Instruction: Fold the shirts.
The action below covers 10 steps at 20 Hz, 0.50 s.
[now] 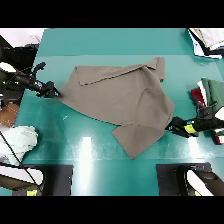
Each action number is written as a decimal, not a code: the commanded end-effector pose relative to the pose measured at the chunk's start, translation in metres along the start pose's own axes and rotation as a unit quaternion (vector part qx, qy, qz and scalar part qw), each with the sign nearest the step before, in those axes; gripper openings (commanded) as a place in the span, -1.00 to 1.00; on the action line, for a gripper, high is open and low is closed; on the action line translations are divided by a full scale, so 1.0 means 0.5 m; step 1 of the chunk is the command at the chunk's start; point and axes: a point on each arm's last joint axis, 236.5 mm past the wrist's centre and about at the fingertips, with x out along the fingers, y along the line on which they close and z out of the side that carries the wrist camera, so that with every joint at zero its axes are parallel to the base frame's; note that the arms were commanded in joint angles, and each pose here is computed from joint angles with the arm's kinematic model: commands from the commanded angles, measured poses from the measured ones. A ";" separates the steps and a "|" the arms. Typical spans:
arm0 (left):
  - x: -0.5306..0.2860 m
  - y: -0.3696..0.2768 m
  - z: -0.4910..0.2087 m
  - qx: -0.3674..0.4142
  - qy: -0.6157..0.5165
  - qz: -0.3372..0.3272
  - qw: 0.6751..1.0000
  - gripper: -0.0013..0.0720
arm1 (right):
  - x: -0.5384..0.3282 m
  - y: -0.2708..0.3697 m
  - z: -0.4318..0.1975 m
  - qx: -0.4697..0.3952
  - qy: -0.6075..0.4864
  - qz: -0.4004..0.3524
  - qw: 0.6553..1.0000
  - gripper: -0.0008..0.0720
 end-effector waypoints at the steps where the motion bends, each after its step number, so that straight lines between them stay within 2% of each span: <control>1: -0.004 -0.010 0.000 0.000 0.000 -0.007 1.000 -0.89 | 0.038 -0.014 0.001 0.034 -0.013 0.013 0.999 0.22; 4: -0.004 -0.013 -0.003 0.000 0.003 -0.010 1.000 -0.89 | 0.052 -0.017 0.011 0.043 -0.022 0.016 0.999 0.21; 8: -0.004 -0.019 -0.003 0.000 0.003 -0.017 1.000 -0.89 | 0.102 -0.017 -0.006 0.046 0.028 0.006 0.999 0.20; 10: -0.004 -0.020 -0.005 0.000 0.005 -0.018 1.000 -0.89 | 0.122 -0.008 -0.008 0.027 0.032 -0.001 0.999 -0.14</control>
